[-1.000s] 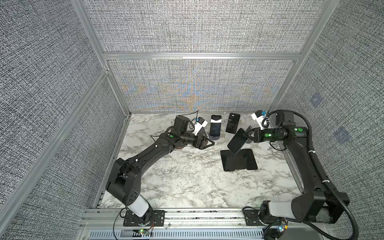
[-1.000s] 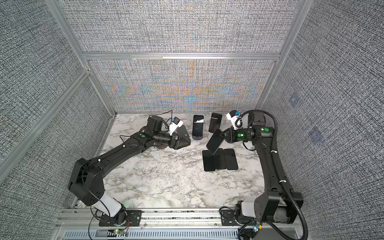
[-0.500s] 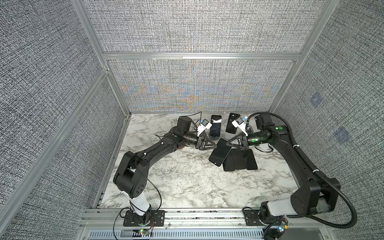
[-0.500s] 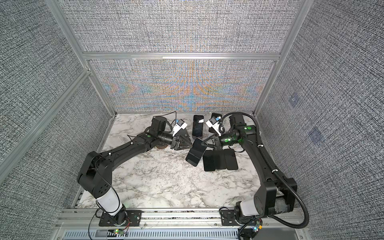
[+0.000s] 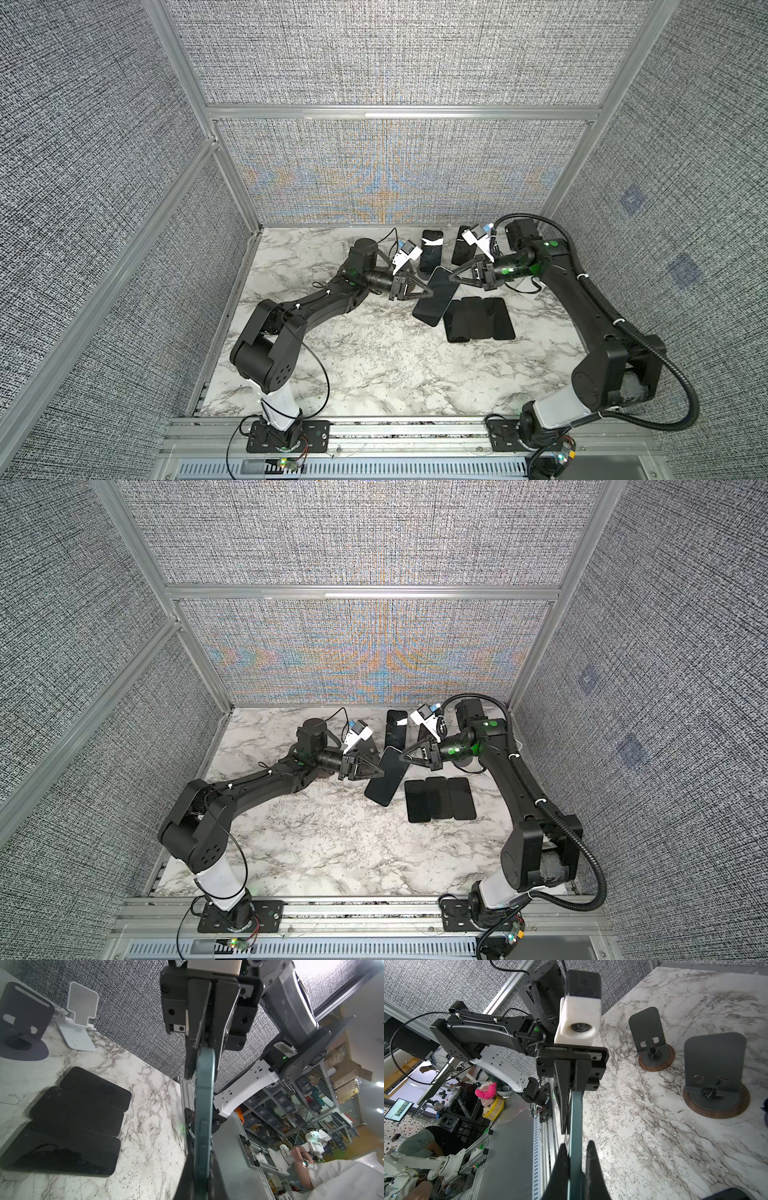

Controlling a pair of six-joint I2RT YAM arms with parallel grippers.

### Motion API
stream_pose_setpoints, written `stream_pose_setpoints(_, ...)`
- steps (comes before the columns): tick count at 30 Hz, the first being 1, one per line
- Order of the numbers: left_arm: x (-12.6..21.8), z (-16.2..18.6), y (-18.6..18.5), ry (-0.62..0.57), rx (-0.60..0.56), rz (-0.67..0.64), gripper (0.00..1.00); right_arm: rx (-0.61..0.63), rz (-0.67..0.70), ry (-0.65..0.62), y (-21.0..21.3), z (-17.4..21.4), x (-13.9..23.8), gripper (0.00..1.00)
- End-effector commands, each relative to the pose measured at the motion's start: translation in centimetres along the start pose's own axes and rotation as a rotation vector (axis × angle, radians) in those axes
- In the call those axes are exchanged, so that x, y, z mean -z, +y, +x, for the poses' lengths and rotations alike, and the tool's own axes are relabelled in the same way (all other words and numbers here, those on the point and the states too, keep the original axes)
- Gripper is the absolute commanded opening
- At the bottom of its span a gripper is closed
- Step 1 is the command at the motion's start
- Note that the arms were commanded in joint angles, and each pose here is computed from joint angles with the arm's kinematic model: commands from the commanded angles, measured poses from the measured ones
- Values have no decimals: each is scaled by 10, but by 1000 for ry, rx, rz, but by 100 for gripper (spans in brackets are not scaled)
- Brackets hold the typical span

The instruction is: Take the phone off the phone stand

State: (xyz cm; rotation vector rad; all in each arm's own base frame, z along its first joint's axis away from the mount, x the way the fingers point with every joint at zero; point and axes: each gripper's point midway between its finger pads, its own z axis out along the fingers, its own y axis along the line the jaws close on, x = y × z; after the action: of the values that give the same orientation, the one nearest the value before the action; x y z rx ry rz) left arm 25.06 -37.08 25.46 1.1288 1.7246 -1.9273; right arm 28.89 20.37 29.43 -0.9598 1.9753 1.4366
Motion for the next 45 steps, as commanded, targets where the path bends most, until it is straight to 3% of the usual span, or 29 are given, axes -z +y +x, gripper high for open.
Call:
stream_pose_setpoints(1,0,-11,-3,-32,-36,-4,0,10,7,13,0,2,0,13)
stream_pose_setpoints(4,1,-13,4,-48,-37,-59,0,-23,65,18,-10,4,7,45)
stream_pose_setpoints(6,3,-12,15,-57,-28,-144,0,-63,138,14,-23,5,18,54)
stream_pose_setpoints(11,20,-10,52,-90,55,-430,0,-241,472,-37,-74,17,58,58)
stream_pose_setpoints(15,34,-7,80,-158,192,-586,0,-399,850,-22,-113,53,104,58)
stream_pose_setpoints(19,41,17,110,-183,388,-728,0,-552,1202,82,-143,107,155,52)
stream_pose_setpoints(23,37,39,127,-188,482,-846,0,-657,1335,104,-158,143,174,44)
stream_pose_setpoints(28,30,60,150,-238,599,-898,0,-725,1389,34,-180,168,176,21)
stream_pose_setpoints(32,24,67,160,-258,629,-919,0,-755,1405,69,-196,190,173,8)
stream_pose_setpoints(45,-1,100,177,-224,769,-945,0,-770,1429,153,-229,216,173,4)
